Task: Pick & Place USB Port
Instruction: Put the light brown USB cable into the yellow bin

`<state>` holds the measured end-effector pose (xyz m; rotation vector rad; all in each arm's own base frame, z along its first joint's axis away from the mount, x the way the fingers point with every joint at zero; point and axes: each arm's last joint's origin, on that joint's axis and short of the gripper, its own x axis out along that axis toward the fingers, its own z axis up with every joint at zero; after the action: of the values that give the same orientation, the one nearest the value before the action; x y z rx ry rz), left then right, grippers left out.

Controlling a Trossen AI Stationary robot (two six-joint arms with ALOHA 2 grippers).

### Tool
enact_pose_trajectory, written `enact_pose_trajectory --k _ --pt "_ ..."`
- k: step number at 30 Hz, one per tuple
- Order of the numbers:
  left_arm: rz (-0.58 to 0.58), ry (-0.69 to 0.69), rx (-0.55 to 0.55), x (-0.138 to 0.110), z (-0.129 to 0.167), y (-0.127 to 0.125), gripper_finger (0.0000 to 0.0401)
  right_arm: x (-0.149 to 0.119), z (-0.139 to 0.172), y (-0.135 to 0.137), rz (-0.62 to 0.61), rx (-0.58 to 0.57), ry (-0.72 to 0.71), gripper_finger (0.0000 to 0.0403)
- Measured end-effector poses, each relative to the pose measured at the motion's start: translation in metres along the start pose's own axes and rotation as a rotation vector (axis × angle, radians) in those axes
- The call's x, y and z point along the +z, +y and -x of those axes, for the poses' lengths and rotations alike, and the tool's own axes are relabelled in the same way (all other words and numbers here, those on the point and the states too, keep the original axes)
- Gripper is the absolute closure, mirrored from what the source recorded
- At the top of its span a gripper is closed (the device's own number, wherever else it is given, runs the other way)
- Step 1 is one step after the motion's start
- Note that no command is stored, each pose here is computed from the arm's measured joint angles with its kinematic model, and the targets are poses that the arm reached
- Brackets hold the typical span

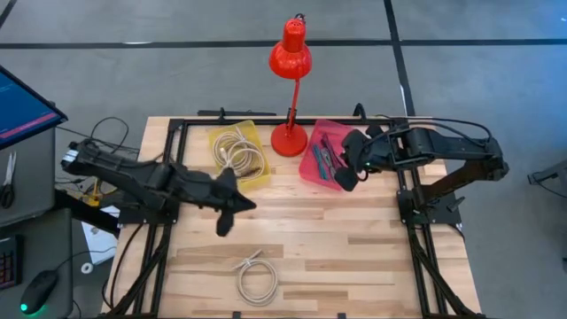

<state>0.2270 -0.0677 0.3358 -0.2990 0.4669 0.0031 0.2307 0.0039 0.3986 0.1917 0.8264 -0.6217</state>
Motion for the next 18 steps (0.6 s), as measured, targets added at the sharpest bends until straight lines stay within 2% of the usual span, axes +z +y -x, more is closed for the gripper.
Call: enact_pose_trajectory --k 5,9,18 --pt "0.031 0.18 0.102 -0.001 -0.018 -0.009 0.0396 -0.002 0.0 -0.001 0.014 -0.012 0.021 0.039" --pt "0.104 0.339 0.172 -0.017 -0.032 -0.009 0.0396 -0.004 -0.001 -0.002 0.024 -0.021 0.037 0.039" --pt "0.266 0.667 0.099 -0.055 -0.071 -0.022 0.0397 -0.018 -0.016 -0.001 0.067 -0.067 0.113 0.039"
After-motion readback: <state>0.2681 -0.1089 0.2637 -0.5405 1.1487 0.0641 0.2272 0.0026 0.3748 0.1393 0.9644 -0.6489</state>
